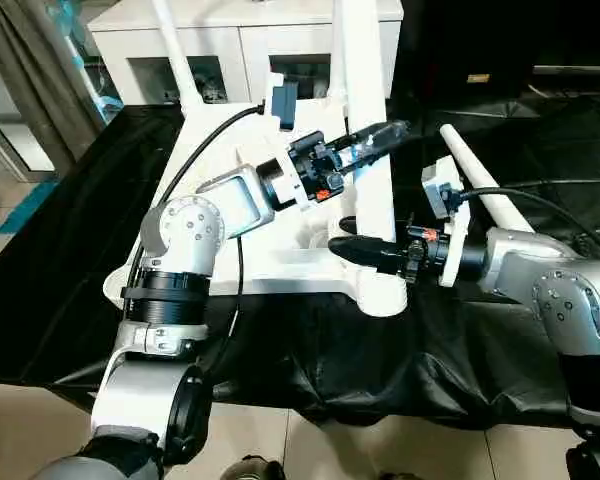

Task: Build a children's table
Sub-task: Pick table leg

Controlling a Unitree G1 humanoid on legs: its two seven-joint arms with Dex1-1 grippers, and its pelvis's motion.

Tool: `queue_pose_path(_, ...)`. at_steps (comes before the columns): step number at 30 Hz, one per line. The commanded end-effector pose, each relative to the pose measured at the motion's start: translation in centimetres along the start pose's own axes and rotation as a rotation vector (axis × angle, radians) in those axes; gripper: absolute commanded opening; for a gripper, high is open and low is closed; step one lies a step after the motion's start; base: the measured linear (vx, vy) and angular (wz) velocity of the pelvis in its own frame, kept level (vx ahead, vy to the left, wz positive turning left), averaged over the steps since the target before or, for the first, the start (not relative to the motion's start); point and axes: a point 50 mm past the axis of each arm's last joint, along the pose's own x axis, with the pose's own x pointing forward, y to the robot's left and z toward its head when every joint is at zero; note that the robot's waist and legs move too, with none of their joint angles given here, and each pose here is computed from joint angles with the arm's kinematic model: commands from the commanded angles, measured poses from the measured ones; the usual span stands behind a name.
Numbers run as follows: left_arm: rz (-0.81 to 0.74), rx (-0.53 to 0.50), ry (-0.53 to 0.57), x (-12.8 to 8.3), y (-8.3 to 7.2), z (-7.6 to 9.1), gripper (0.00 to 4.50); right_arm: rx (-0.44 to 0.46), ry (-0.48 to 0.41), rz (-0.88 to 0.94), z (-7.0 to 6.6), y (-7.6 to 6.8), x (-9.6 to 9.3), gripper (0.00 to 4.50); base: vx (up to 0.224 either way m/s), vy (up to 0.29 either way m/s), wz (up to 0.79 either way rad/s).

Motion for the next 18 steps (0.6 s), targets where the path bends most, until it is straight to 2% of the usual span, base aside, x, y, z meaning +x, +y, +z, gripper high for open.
queue_pose_path(1,-0.111,0.033,-0.018,0.9,-1.5,1.1,1.84,0.038,0.047,-0.079,-0.9,-0.9,-0.4,2.16,0.000,0.000,0.00)
queue_pose_path(2,-0.045,0.046,-0.015,1.0,-0.9,0.9,2.19,0.041,0.040,-0.083,-0.9,-0.8,-0.4,2.08,0.000,0.000,0.00)
queue_pose_path(4,0.019,0.050,-0.008,1.1,-0.4,0.8,2.54,0.045,0.035,-0.086,-0.9,-0.8,-0.3,2.03,0.000,0.000,0.00)
queue_pose_path(7,0.133,0.088,0.007,1.1,0.3,0.5,2.61,0.049,0.023,-0.100,-0.7,-0.8,-0.2,1.98,0.000,0.000,0.00)
queue_pose_path(8,0.223,0.116,0.025,1.1,0.8,0.1,2.61,0.048,0.015,-0.110,-0.6,-0.9,0.0,1.98,0.000,0.000,0.00)
queue_pose_path(9,0.223,0.116,0.025,1.1,0.8,0.1,2.75,0.048,0.015,-0.110,-0.6,-0.9,0.0,1.95,0.000,0.000,0.00)
queue_pose_path(10,0.303,0.144,0.053,1.0,1.3,-0.4,2.97,0.048,0.006,-0.122,-0.5,-1.1,0.2,1.93,0.000,0.000,0.00)
queue_pose_path(12,0.384,0.147,0.053,1.0,1.4,-1.4,2.99,0.046,-0.007,-0.146,-0.3,-1.4,0.5,1.93,0.000,0.000,0.00)
queue_pose_path(16,0.431,0.141,0.050,1.0,1.6,-2.1,2.99,0.046,-0.013,-0.160,-0.2,-1.6,0.7,1.93,0.000,0.000,0.00)
queue_pose_path(18,0.455,0.141,0.048,1.1,1.7,-2.3,2.73,0.045,-0.016,-0.162,-0.1,-1.6,0.8,1.93,0.000,0.000,0.00)
